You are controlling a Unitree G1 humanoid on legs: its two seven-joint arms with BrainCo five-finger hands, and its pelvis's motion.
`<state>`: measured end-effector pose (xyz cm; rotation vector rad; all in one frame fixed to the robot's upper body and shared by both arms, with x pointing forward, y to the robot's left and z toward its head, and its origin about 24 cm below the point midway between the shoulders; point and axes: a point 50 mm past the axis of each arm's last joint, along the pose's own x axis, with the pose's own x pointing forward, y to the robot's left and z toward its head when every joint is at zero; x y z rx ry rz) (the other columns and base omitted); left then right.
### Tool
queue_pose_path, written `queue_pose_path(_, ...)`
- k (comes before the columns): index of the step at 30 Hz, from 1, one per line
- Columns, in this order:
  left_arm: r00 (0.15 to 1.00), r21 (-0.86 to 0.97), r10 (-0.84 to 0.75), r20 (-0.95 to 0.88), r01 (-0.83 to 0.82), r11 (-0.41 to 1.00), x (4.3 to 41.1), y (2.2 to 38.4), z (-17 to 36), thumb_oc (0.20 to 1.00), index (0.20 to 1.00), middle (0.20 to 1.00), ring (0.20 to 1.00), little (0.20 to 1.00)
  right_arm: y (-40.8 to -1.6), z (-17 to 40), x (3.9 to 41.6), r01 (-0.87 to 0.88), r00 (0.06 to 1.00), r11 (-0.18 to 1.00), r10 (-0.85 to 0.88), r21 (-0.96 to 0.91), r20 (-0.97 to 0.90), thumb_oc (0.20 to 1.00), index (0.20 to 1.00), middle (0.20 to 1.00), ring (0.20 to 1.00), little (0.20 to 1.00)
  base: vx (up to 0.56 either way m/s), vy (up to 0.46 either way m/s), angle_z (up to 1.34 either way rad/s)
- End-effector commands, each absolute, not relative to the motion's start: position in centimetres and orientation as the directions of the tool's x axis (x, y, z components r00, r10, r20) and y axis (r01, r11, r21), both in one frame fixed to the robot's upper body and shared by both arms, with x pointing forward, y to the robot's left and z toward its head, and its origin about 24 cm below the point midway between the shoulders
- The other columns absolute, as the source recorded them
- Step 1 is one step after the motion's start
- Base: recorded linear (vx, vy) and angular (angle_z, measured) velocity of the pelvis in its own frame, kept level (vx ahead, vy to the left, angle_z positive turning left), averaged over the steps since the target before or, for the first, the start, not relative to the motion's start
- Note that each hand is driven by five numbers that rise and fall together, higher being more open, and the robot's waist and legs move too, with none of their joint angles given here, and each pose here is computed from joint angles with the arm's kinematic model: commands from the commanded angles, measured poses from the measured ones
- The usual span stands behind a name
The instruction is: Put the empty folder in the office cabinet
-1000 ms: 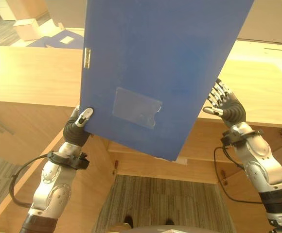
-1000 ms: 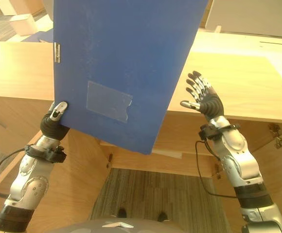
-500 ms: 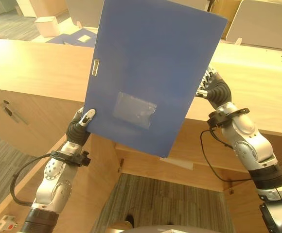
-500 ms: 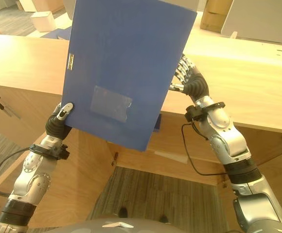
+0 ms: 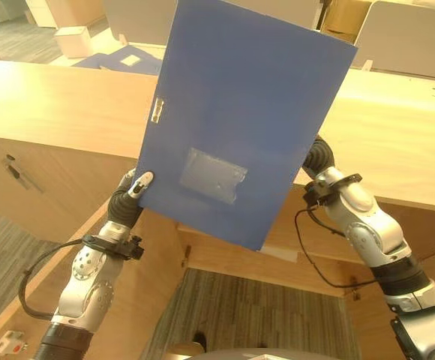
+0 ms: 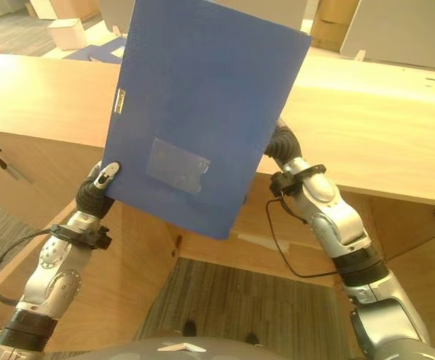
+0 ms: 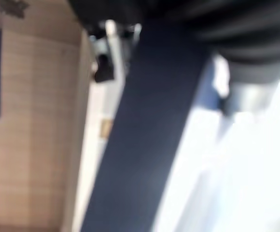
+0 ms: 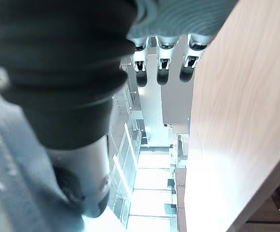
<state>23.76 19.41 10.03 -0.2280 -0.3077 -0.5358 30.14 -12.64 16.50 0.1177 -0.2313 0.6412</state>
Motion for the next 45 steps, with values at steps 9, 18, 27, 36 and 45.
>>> queue_pose_path(9,0.772,0.01,-0.449,0.449,0.498,0.867,25.3,18.7,12.8,0.2,0.2,0.2,0.2,0.2,-11.7,18.9,31.0,-0.588,0.767,0.808,0.554,0.012,0.324,1.0,1.0,1.0,1.0,1.0,0.0,0.0,0.0)
queue_pose_path(18,0.806,0.11,-0.279,0.521,0.261,0.959,24.5,22.4,14.3,0.2,0.2,0.2,0.2,0.2,-15.2,18.3,31.3,-0.462,0.843,0.887,0.439,-0.001,0.311,1.0,1.0,1.0,1.0,1.0,0.0,0.0,0.0)
queue_pose_path(27,0.798,0.172,-0.244,0.551,0.178,0.969,24.4,23.1,15.0,0.2,0.2,0.2,0.2,0.2,-16.4,17.8,31.3,-0.444,0.855,0.896,0.416,0.022,0.311,1.0,1.0,1.0,1.0,1.0,0.0,0.0,0.0)
queue_pose_path(36,0.799,0.171,-0.294,0.525,0.24,0.956,25.0,21.7,14.7,0.2,0.2,0.2,0.2,0.2,-14.3,18.9,31.4,-0.53,0.801,0.847,0.486,0.037,0.348,1.0,1.0,1.0,1.0,1.0,0.0,0.0,0.0)
queue_pose_path(45,0.796,0.192,-0.324,0.511,0.262,0.946,25.3,20.5,14.5,0.2,0.2,0.2,0.2,0.2,-11.1,20.5,31.2,-0.614,0.74,0.788,0.562,0.033,0.37,1.0,1.0,1.0,1.0,1.0,0.0,0.0,0.0)
